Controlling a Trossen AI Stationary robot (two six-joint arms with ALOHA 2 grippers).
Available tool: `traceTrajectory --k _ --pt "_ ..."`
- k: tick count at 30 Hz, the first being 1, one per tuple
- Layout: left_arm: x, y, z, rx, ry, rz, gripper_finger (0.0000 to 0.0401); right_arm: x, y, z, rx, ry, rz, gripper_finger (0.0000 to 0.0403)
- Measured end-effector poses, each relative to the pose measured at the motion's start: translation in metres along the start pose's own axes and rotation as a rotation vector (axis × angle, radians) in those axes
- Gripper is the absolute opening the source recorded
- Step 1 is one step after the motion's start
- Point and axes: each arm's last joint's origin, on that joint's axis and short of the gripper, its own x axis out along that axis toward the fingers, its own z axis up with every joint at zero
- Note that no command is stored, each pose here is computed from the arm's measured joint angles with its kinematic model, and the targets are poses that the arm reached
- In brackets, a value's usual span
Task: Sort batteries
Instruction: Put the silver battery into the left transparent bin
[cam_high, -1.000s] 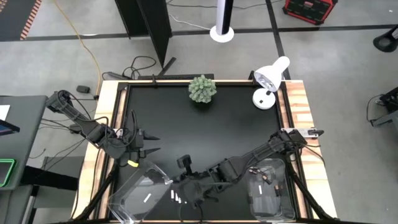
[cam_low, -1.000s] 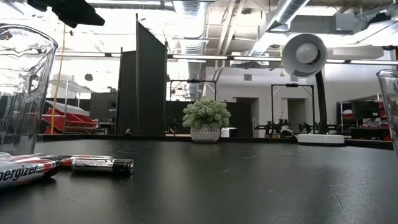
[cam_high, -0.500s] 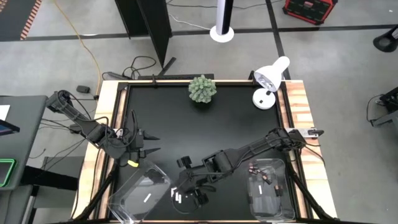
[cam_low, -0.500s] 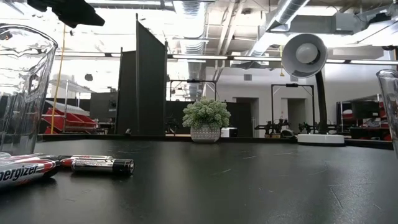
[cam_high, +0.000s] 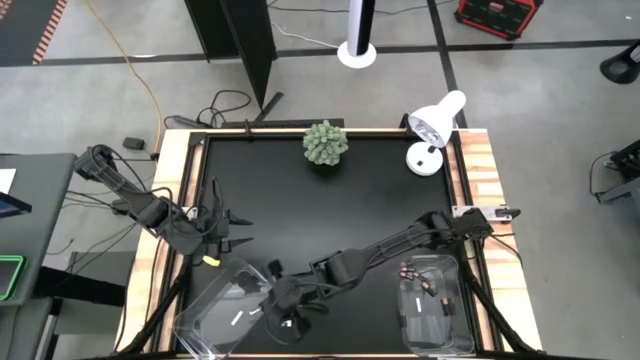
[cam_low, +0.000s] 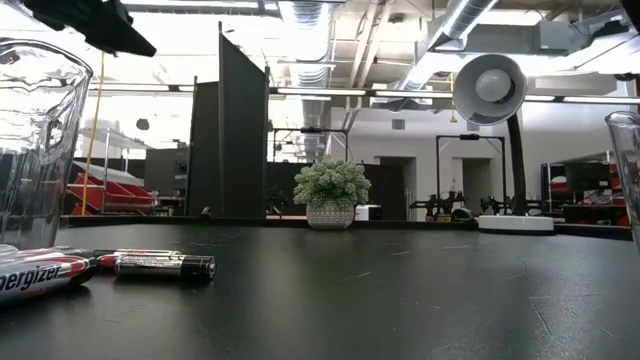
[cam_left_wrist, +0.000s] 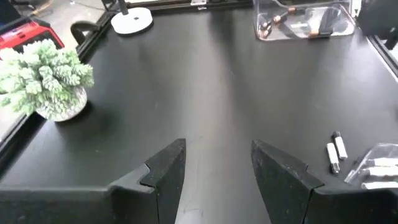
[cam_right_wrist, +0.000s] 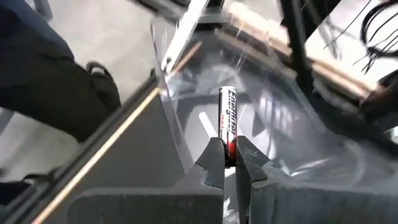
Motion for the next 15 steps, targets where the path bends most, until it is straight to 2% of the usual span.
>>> traceTrajectory --k 5,10,15 --pt "-0.004 0.004 -0.001 -0.027 0.001 0.0 0.0177 0.021 -0.004 -0.015 0.019 0.021 -0.011 0.0015" --pt "-0.004 0.004 -0.002 -0.021 0.009 0.002 0.0177 0.026 -0.015 -0.025 0.085 0.073 -0.021 0.0022" --pt "-0.004 0.004 -0.002 -0.021 0.011 0.002 0.0177 0.025 -0.021 -0.031 0.131 0.117 -0.025 0.0045"
